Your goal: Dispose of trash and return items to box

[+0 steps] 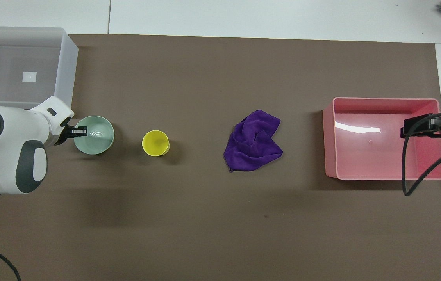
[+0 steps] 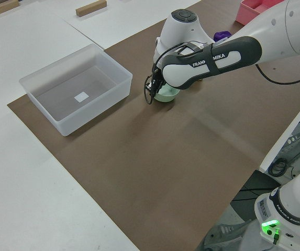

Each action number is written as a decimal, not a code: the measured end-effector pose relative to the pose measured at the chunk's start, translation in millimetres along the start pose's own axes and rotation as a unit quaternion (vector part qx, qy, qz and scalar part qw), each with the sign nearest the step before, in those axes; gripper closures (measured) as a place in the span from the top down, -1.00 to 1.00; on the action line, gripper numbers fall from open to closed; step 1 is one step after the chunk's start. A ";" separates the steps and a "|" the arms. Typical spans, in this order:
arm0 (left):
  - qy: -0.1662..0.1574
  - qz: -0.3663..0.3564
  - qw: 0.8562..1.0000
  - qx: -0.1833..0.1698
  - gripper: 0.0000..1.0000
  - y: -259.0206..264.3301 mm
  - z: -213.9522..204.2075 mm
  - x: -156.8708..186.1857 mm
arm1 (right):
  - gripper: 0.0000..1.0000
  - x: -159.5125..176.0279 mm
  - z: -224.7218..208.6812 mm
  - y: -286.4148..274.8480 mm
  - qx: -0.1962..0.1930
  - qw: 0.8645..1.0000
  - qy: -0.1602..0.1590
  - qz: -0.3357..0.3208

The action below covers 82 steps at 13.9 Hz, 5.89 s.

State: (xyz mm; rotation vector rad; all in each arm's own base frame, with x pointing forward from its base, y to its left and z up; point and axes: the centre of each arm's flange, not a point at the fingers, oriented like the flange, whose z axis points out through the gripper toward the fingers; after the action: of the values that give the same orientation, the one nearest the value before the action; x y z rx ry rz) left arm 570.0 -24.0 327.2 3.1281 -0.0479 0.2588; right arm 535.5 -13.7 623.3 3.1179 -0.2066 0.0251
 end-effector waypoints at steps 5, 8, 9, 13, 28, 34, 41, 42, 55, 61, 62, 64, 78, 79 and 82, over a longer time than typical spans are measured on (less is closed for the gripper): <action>-0.002 -0.001 1.000 0.001 -0.94 -1.3 -22.7 11.8 | 1.00 0.0 0.0 0.0 0.000 1.000 0.000 0.000; 0.004 -0.007 1.000 0.004 -0.94 -7.5 -76.9 41.0 | 1.00 0.0 0.1 0.0 0.000 1.000 0.000 0.000; 0.012 -0.011 1.000 0.005 -0.94 -12.6 -94.9 51.0 | 1.00 0.0 0.3 0.0 0.000 1.000 0.000 0.000; 0.053 -0.041 0.998 0.011 -0.94 -51.3 -138.3 82.9 | 1.00 -0.1 0.9 0.0 0.000 1.000 -0.001 0.000; 0.077 -0.129 0.988 0.022 -0.94 -197.8 -40.3 182.9 | 1.00 -0.1 3.8 -0.2 0.000 1.000 -0.002 0.000; 0.073 -0.137 0.988 0.021 -0.94 -207.5 -15.0 179.4 | 1.00 -0.5 4.8 -1.5 0.000 1.000 -0.003 -0.001; 0.072 -0.135 0.988 0.020 -0.94 -202.5 20.6 166.4 | 1.00 0.3 24.1 -57.4 0.005 1.000 0.022 -0.022; 0.073 -0.135 0.988 0.020 -0.93 -202.3 19.3 166.7 | 1.00 0.8 31.4 -73.5 0.007 0.999 0.028 -0.021; 0.082 -0.048 0.993 0.065 1.00 -133.8 -117.1 132.9 | 1.00 11.8 218.5 -277.5 0.037 0.992 0.062 -0.102; 0.040 0.015 0.998 0.050 1.00 -19.7 -124.3 74.3 | 1.00 -3.0 271.1 -292.8 0.037 0.988 0.064 -0.134; 0.037 0.025 0.998 0.046 1.00 0.9 -118.8 69.3 | 1.00 -4.3 280.9 -292.4 0.037 0.987 0.069 -0.140; 0.035 0.054 0.997 0.038 1.00 42.8 -106.3 58.9 | 1.00 -9.4 302.5 -290.4 0.028 0.985 0.073 -0.154; 0.036 0.135 0.990 0.004 1.00 183.0 -48.3 -20.5 | -0.93 -13.7 293.9 -287.2 0.019 0.988 0.061 -0.137; 0.039 0.133 0.990 0.001 1.00 187.6 -43.4 -22.8 | -0.93 -13.1 279.4 -286.2 0.017 0.989 0.059 -0.133; 0.042 0.130 0.991 -0.009 1.00 206.6 -23.3 -30.3 | -0.93 -14.9 230.2 -281.4 0.018 0.992 0.064 -0.105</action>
State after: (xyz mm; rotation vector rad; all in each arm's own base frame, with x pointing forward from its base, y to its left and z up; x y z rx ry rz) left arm 530.0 -229.5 345.2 3.0842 -0.4560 0.3892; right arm 561.3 263.1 388.5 3.1393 0.1245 0.2285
